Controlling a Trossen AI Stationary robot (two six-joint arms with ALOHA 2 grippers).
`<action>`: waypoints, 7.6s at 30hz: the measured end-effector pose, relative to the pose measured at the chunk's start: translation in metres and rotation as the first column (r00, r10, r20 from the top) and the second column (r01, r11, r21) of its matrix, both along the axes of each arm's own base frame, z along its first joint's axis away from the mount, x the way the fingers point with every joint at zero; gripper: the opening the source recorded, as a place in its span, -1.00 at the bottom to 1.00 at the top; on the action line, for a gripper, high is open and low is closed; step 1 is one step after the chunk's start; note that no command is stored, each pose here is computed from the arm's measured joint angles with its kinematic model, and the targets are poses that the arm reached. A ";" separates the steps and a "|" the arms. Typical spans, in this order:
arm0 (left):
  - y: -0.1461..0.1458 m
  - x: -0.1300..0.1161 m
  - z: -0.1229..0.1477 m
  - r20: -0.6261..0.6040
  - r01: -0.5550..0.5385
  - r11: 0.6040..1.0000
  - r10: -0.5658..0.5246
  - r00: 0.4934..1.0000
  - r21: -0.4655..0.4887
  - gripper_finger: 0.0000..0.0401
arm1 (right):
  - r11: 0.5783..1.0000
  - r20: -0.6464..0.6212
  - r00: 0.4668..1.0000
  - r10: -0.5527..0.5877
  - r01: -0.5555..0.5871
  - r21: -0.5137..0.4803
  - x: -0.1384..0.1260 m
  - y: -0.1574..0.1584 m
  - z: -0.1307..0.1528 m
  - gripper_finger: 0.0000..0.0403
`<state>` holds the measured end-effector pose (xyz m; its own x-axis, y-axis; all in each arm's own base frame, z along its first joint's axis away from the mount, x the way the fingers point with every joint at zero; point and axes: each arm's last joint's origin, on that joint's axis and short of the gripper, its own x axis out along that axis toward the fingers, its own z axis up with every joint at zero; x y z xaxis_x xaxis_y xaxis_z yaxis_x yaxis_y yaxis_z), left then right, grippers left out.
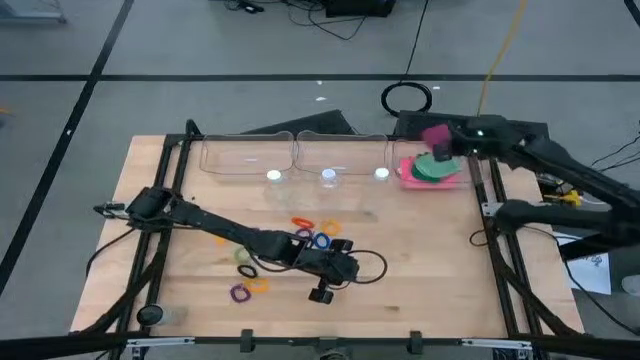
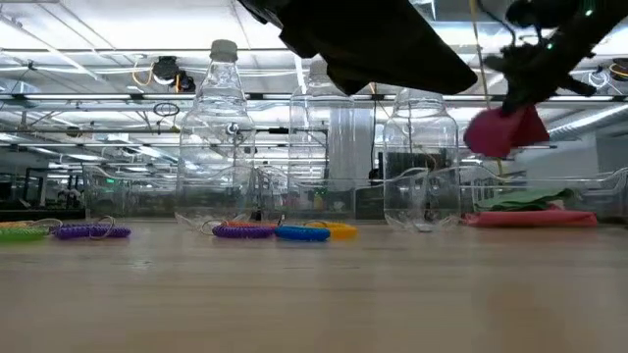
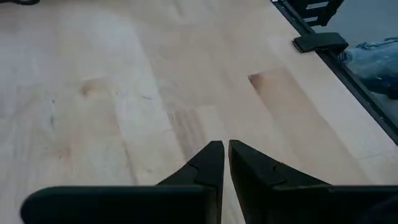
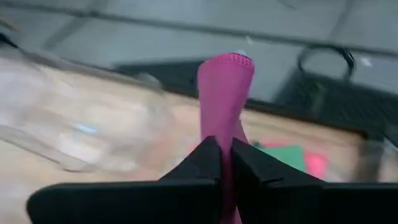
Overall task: Pick & Place Sports Items
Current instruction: Put the violet microfiber towel into the right transparent bin, then put the right plastic bottle into the middle transparent bin
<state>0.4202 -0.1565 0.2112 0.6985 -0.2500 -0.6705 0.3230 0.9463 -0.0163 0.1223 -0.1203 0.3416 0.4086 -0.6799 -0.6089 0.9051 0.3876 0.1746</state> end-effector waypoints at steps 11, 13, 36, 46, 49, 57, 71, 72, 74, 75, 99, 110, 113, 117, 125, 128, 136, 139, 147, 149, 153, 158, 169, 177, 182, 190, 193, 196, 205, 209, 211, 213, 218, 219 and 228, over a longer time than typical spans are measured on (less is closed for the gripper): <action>0.000 0.000 0.000 0.004 0.010 1.000 -0.010 1.000 0.011 -0.87 | 0.947 0.091 0.980 0.176 -0.194 0.256 0.026 -0.032 -0.063 -1.00; 0.000 0.000 0.000 0.006 0.017 1.000 -0.017 1.000 0.019 -0.87 | 0.937 0.151 0.969 0.194 -0.228 0.263 0.031 -0.035 -0.072 -1.00; 0.002 0.001 0.000 0.005 0.013 1.000 -0.013 1.000 0.019 -0.87 | 0.987 -0.325 0.944 -0.060 0.105 0.124 0.000 -0.042 -0.117 -1.00; 0.002 0.001 0.000 0.006 0.013 1.000 -0.013 1.000 0.019 -0.87 | 0.984 -0.363 0.931 -0.030 0.092 0.154 -0.003 -0.038 -0.130 -0.55; 0.002 0.001 0.000 0.006 0.013 1.000 -0.013 1.000 0.019 -0.87 | 0.984 -0.394 0.919 -0.008 0.076 0.158 -0.005 -0.036 -0.136 -0.28; 0.002 0.001 0.000 0.005 0.012 1.000 -0.012 1.000 0.018 -0.87 | 0.992 -0.394 0.919 -0.030 0.075 0.101 -0.006 -0.036 -0.131 0.26; 0.002 0.001 0.000 0.005 0.011 1.000 -0.011 1.000 0.016 -0.87 | 0.982 -0.212 0.977 -0.038 -0.004 -0.190 -0.014 -0.014 -0.083 0.17; 0.002 0.001 0.000 0.005 0.011 1.000 -0.011 1.000 0.016 -0.87 | 0.983 -0.196 0.980 -0.037 0.001 -0.184 -0.015 -0.011 -0.082 0.12; 0.002 0.001 0.000 0.005 0.011 1.000 -0.011 1.000 0.016 -0.87 | 0.989 -0.208 0.977 -0.039 0.009 -0.145 -0.018 -0.007 -0.085 -0.05; 0.002 0.001 0.000 0.005 0.011 1.000 -0.011 1.000 0.016 -0.87 | 0.993 -0.234 0.971 -0.039 0.012 -0.115 -0.019 -0.006 -0.088 -0.18; 0.015 0.006 0.000 -0.004 -0.055 0.998 0.054 0.999 -0.020 -0.87 | 0.997 -0.525 0.851 -0.009 0.049 0.063 0.005 -0.039 -0.142 -0.96; 0.016 0.002 0.008 0.004 -0.020 1.000 0.021 1.000 -0.016 -0.87 | 0.996 -0.403 0.915 -0.016 -0.022 -0.089 -0.015 -0.014 -0.101 -0.99; 0.016 -0.008 0.037 0.065 0.009 1.000 -0.009 0.998 -0.008 -0.87 | 0.982 -0.314 0.947 0.061 -0.113 -0.151 -0.021 0.003 -0.084 -1.00; 0.018 -0.032 0.082 0.157 0.004 0.999 -0.010 0.988 0.038 -0.87 | 0.939 -0.178 0.960 0.218 -0.256 -0.231 -0.024 0.027 -0.067 -1.00; 0.045 -0.108 0.117 0.284 -0.149 0.989 0.137 0.949 0.018 -0.87 | 0.843 -0.105 0.907 0.407 -0.418 -0.338 -0.022 0.058 -0.053 -1.00; 0.061 -0.144 0.111 0.377 -0.227 0.973 0.229 0.897 -0.051 -0.87 | 0.824 -0.099 0.889 0.447 -0.452 -0.342 -0.021 0.063 -0.053 -1.00; 0.093 -0.230 0.078 0.569 -0.329 0.923 0.383 0.727 -0.201 -0.87 | 0.786 -0.044 0.859 0.511 -0.487 -0.382 -0.015 0.070 -0.047 -1.00; 0.101 -0.250 0.063 0.594 -0.343 0.919 0.389 0.704 -0.196 -0.87 | 0.760 -0.011 0.839 0.544 -0.499 -0.417 -0.011 0.073 -0.043 -1.00; 0.120 -0.291 0.036 0.637 -0.400 0.890 0.441 0.633 -0.219 -0.87 | 0.578 0.095 0.654 0.750 -0.580 -0.573 0.012 0.084 -0.056 -1.00; 0.125 -0.301 0.032 0.638 -0.430 0.872 0.472 0.608 -0.236 -0.87 | 0.560 0.116 0.638 0.761 -0.557 -0.614 0.014 0.085 -0.061 -1.00; 0.134 -0.321 0.030 0.629 -0.443 0.849 0.516 0.581 -0.287 -0.87 | 0.557 0.146 0.625 0.767 -0.534 -0.637 0.015 0.085 -0.066 -0.88; 0.141 -0.337 0.026 0.615 -0.457 0.833 0.543 0.572 -0.311 -0.87 | 0.512 0.155 0.565 0.810 -0.554 -0.657 0.018 0.087 -0.064 -0.46; 0.143 -0.341 0.021 0.604 -0.471 0.840 0.528 0.597 -0.269 -0.87 | 0.497 0.167 0.559 0.812 -0.511 -0.701 0.058 0.075 -0.071 0.48; 0.143 -0.341 0.021 0.600 -0.470 0.838 0.534 0.596 -0.278 -0.87 | 0.509 0.211 0.552 0.807 -0.469 -0.721 0.066 0.072 -0.070 0.65; 0.143 -0.341 0.021 0.603 -0.471 0.840 0.528 0.598 -0.269 -0.87 | 0.531 0.259 0.535 0.804 -0.452 -0.717 0.071 0.070 -0.071 0.58; 0.143 -0.341 0.021 0.602 -0.470 0.840 0.530 0.597 -0.272 -0.87 | 0.570 0.297 0.534 0.792 -0.471 -0.673 0.082 0.068 -0.081 0.41; 0.143 -0.341 0.021 0.603 -0.471 0.840 0.529 0.598 -0.270 -0.87 | 0.573 0.292 0.539 0.790 -0.481 -0.663 0.085 0.067 -0.084 0.34; 0.143 -0.341 0.021 0.603 -0.471 0.840 0.529 0.597 -0.270 -0.87 | 0.566 0.294 0.534 0.793 -0.464 -0.681 0.086 0.066 -0.083 0.26; 0.143 -0.341 0.019 0.597 -0.475 0.843 0.522 0.610 -0.251 -0.87 | 0.543 0.291 0.524 0.800 -0.427 -0.724 0.086 0.067 -0.078 -0.23; 0.143 -0.341 0.019 0.605 -0.477 0.850 0.504 0.616 -0.223 -0.87 | 0.539 0.288 0.523 0.802 -0.428 -0.725 0.086 0.067 -0.078 -0.46; 0.143 -0.341 0.019 0.607 -0.477 0.851 0.501 0.617 -0.218 -0.87 | 0.529 0.284 0.521 0.805 -0.414 -0.741 0.085 0.067 -0.076 -0.46; 0.143 -0.341 0.019 0.607 -0.477 0.851 0.501 0.617 -0.217 -0.87 | 0.520 0.279 0.519 0.808 -0.403 -0.753 0.085 0.067 -0.075 -0.46; 0.143 -0.341 0.017 0.599 -0.481 0.853 0.496 0.629 -0.201 -0.87 | 0.513 0.302 0.502 0.811 -0.359 -0.779 0.084 0.067 -0.068 -0.46; 0.143 -0.341 0.017 0.597 -0.482 0.853 0.495 0.631 -0.198 -0.87 | 0.510 0.308 0.496 0.812 -0.346 -0.787 0.084 0.067 -0.063 -0.46; 0.143 -0.341 0.016 0.590 -0.484 0.853 0.498 0.636 -0.197 -0.87 | 0.524 0.254 0.567 0.784 -0.384 -0.760 0.098 0.052 0.015 -0.46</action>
